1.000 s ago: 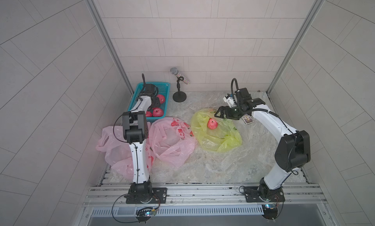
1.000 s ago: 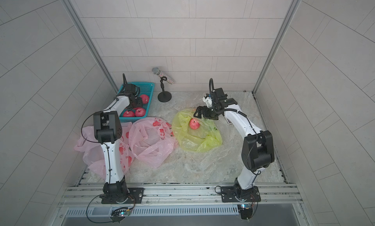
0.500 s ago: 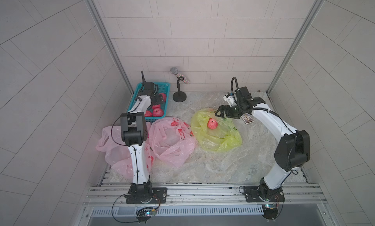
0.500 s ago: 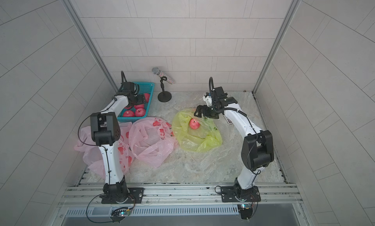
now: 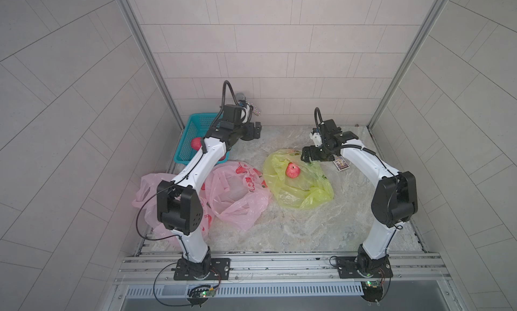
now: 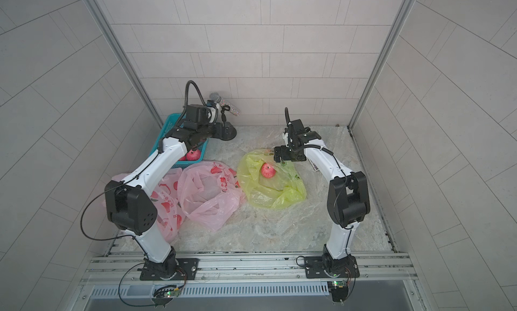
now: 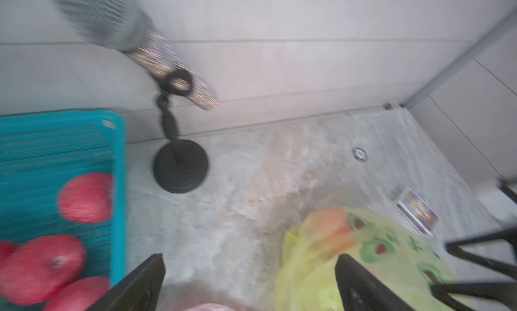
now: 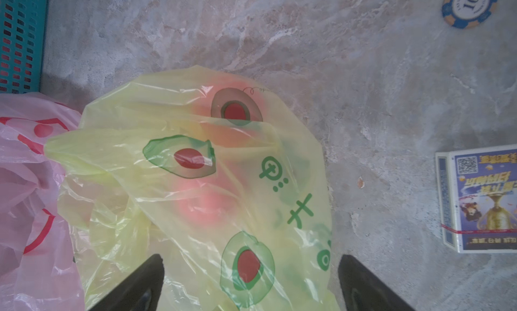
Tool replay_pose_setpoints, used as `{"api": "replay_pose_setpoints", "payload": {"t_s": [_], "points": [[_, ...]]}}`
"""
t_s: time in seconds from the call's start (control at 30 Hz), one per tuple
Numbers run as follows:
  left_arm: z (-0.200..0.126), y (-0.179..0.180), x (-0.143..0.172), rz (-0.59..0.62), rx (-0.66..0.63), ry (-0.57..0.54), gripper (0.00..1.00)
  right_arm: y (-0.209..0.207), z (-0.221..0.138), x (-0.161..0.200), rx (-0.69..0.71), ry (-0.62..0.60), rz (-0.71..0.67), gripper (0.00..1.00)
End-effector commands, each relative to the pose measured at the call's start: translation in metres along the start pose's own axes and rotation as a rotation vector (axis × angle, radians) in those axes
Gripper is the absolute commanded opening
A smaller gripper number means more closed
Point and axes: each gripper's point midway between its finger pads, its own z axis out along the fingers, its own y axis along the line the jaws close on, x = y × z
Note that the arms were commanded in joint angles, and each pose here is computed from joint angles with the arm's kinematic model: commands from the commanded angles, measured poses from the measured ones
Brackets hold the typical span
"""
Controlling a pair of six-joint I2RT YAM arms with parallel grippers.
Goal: Untie the knot of a plastic bag & take out the apple
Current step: Place the apple in the basket, then pick up the apple from the plastic bag.
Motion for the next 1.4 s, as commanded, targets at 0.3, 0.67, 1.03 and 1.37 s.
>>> {"api": "replay_pose_setpoints", "payload": {"t_s": [0.3,0.67,1.03,1.37], "points": [[-0.017,-0.149,0.110,0.088,0.355,0.198,0.93,-0.005,0.039,0.001,-0.016,0.038,0.088,0.57],[0.011,-0.196,0.173,0.084,0.456,0.392,0.89,-0.009,0.045,-0.006,-0.008,0.019,0.117,0.57],[0.070,-0.145,0.188,0.135,0.169,0.409,0.90,-0.033,0.052,-0.019,0.028,-0.025,0.193,0.45],[0.112,-0.149,0.177,0.134,0.162,0.329,0.95,-0.030,0.054,-0.018,-0.004,-0.017,0.205,0.46]]}}
